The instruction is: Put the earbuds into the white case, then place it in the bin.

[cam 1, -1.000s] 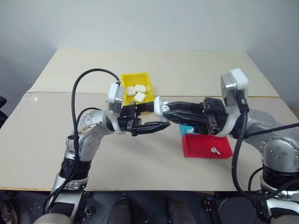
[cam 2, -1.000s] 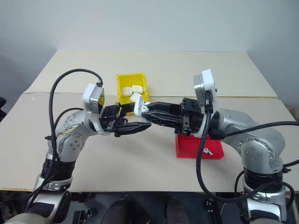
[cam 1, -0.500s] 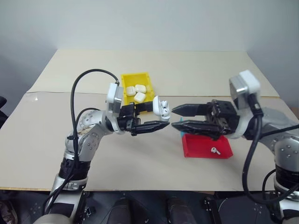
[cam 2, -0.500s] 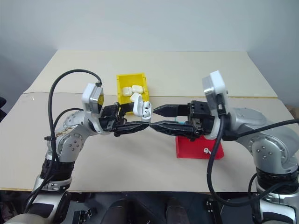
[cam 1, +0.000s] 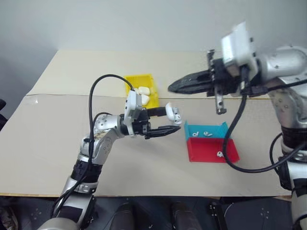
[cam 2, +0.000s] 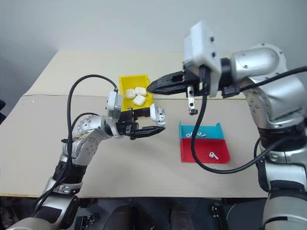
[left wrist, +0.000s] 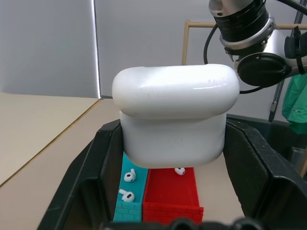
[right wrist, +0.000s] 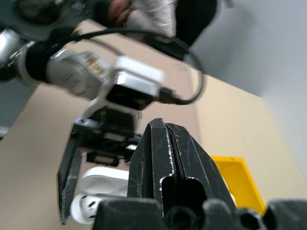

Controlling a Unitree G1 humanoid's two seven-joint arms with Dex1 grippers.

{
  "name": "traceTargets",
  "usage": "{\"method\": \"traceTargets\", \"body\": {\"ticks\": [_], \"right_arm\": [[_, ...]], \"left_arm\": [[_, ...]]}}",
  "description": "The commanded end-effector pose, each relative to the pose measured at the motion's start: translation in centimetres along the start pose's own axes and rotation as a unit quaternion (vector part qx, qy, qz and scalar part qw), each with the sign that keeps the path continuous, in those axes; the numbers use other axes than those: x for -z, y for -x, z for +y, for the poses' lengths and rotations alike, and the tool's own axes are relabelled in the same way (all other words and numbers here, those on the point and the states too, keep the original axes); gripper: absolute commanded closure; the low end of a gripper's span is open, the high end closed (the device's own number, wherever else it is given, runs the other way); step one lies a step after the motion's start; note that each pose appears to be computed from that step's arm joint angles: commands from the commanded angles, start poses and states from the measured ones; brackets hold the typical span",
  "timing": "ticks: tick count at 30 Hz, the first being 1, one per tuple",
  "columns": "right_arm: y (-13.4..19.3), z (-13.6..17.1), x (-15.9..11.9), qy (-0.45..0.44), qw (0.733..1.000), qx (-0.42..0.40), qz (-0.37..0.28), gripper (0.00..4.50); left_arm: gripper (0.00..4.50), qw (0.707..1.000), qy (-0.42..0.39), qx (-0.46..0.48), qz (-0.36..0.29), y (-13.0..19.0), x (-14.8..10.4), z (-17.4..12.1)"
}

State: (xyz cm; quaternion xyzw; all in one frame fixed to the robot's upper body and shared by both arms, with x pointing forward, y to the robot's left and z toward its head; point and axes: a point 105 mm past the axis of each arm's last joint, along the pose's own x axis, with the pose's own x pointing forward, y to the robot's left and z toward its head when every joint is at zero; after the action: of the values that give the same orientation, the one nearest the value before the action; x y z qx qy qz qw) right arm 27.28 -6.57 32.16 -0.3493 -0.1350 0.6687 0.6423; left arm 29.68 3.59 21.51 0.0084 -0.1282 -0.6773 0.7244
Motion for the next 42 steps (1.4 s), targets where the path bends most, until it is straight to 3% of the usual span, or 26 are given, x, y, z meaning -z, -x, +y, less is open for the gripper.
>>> {"method": "traceTargets", "body": {"ticks": [1,8,16,19,24,27,30,32,33,35,37,40,42], "right_arm": [[-0.8,0.4,-0.6,0.078,0.995,-0.059,0.022,4.47],[-1.0,1.1,3.1,0.12,0.982,-0.095,0.111,4.47],[1.9,2.6,3.7,0.094,0.981,-0.107,0.131,4.47],[2.1,2.5,3.0,0.056,0.991,-0.075,0.098,4.47],[3.7,-0.6,1.2,-0.079,0.994,0.077,0.001,4.47],[5.5,0.2,1.6,-0.157,0.98,0.121,-0.024,4.47],[5.7,0.8,2.8,-0.188,0.968,0.168,-0.005,4.47],[5.3,1.3,4.3,-0.217,0.95,0.223,0.003,4.47],[4.3,1.3,5.0,-0.229,0.94,0.252,0.021,4.47],[2.8,1.2,5.2,-0.247,0.925,0.288,0.024,4.47],[1.9,1.3,5.0,-0.254,0.919,0.302,0.023,4.47],[1.1,1.6,5.2,-0.262,0.912,0.314,0.038,4.47],[1.0,2.2,5.8,-0.269,0.907,0.319,0.057,4.47]], "left_arm": [[1.7,0.999,-0.026,0.009,-0.018,-0.3,-1.3,0.0],[1.7,0.999,-0.036,0.0,-0.027,0.0,-1.7,0.0],[1.7,0.999,-0.043,-0.009,-0.028,0.8,-2.0,-0.3],[1.7,0.998,-0.048,-0.011,-0.033,0.9,-2.3,-0.5],[1.7,0.991,-0.093,-0.091,-0.033,0.9,-3.0,0.8],[1.7,0.964,-0.111,-0.235,-0.053,1.6,-4.5,4.0],[1.7,0.927,-0.099,-0.358,-0.052,2.9,-5.1,6.8],[1.7,0.877,-0.082,-0.473,-0.019,4.9,-4.3,9.9],[1.7,0.851,-0.058,-0.522,0.027,5.7,-2.7,11.8],[1.7,0.815,-0.046,-0.567,0.108,6.1,-0.4,13.9],[1.7,0.791,-0.039,-0.592,0.149,6.2,1.1,15.1],[1.7,0.775,-0.023,-0.611,0.16,6.2,2.2,16.1],[1.7,0.784,-0.021,-0.596,0.173,5.5,3.4,16.4]]}}
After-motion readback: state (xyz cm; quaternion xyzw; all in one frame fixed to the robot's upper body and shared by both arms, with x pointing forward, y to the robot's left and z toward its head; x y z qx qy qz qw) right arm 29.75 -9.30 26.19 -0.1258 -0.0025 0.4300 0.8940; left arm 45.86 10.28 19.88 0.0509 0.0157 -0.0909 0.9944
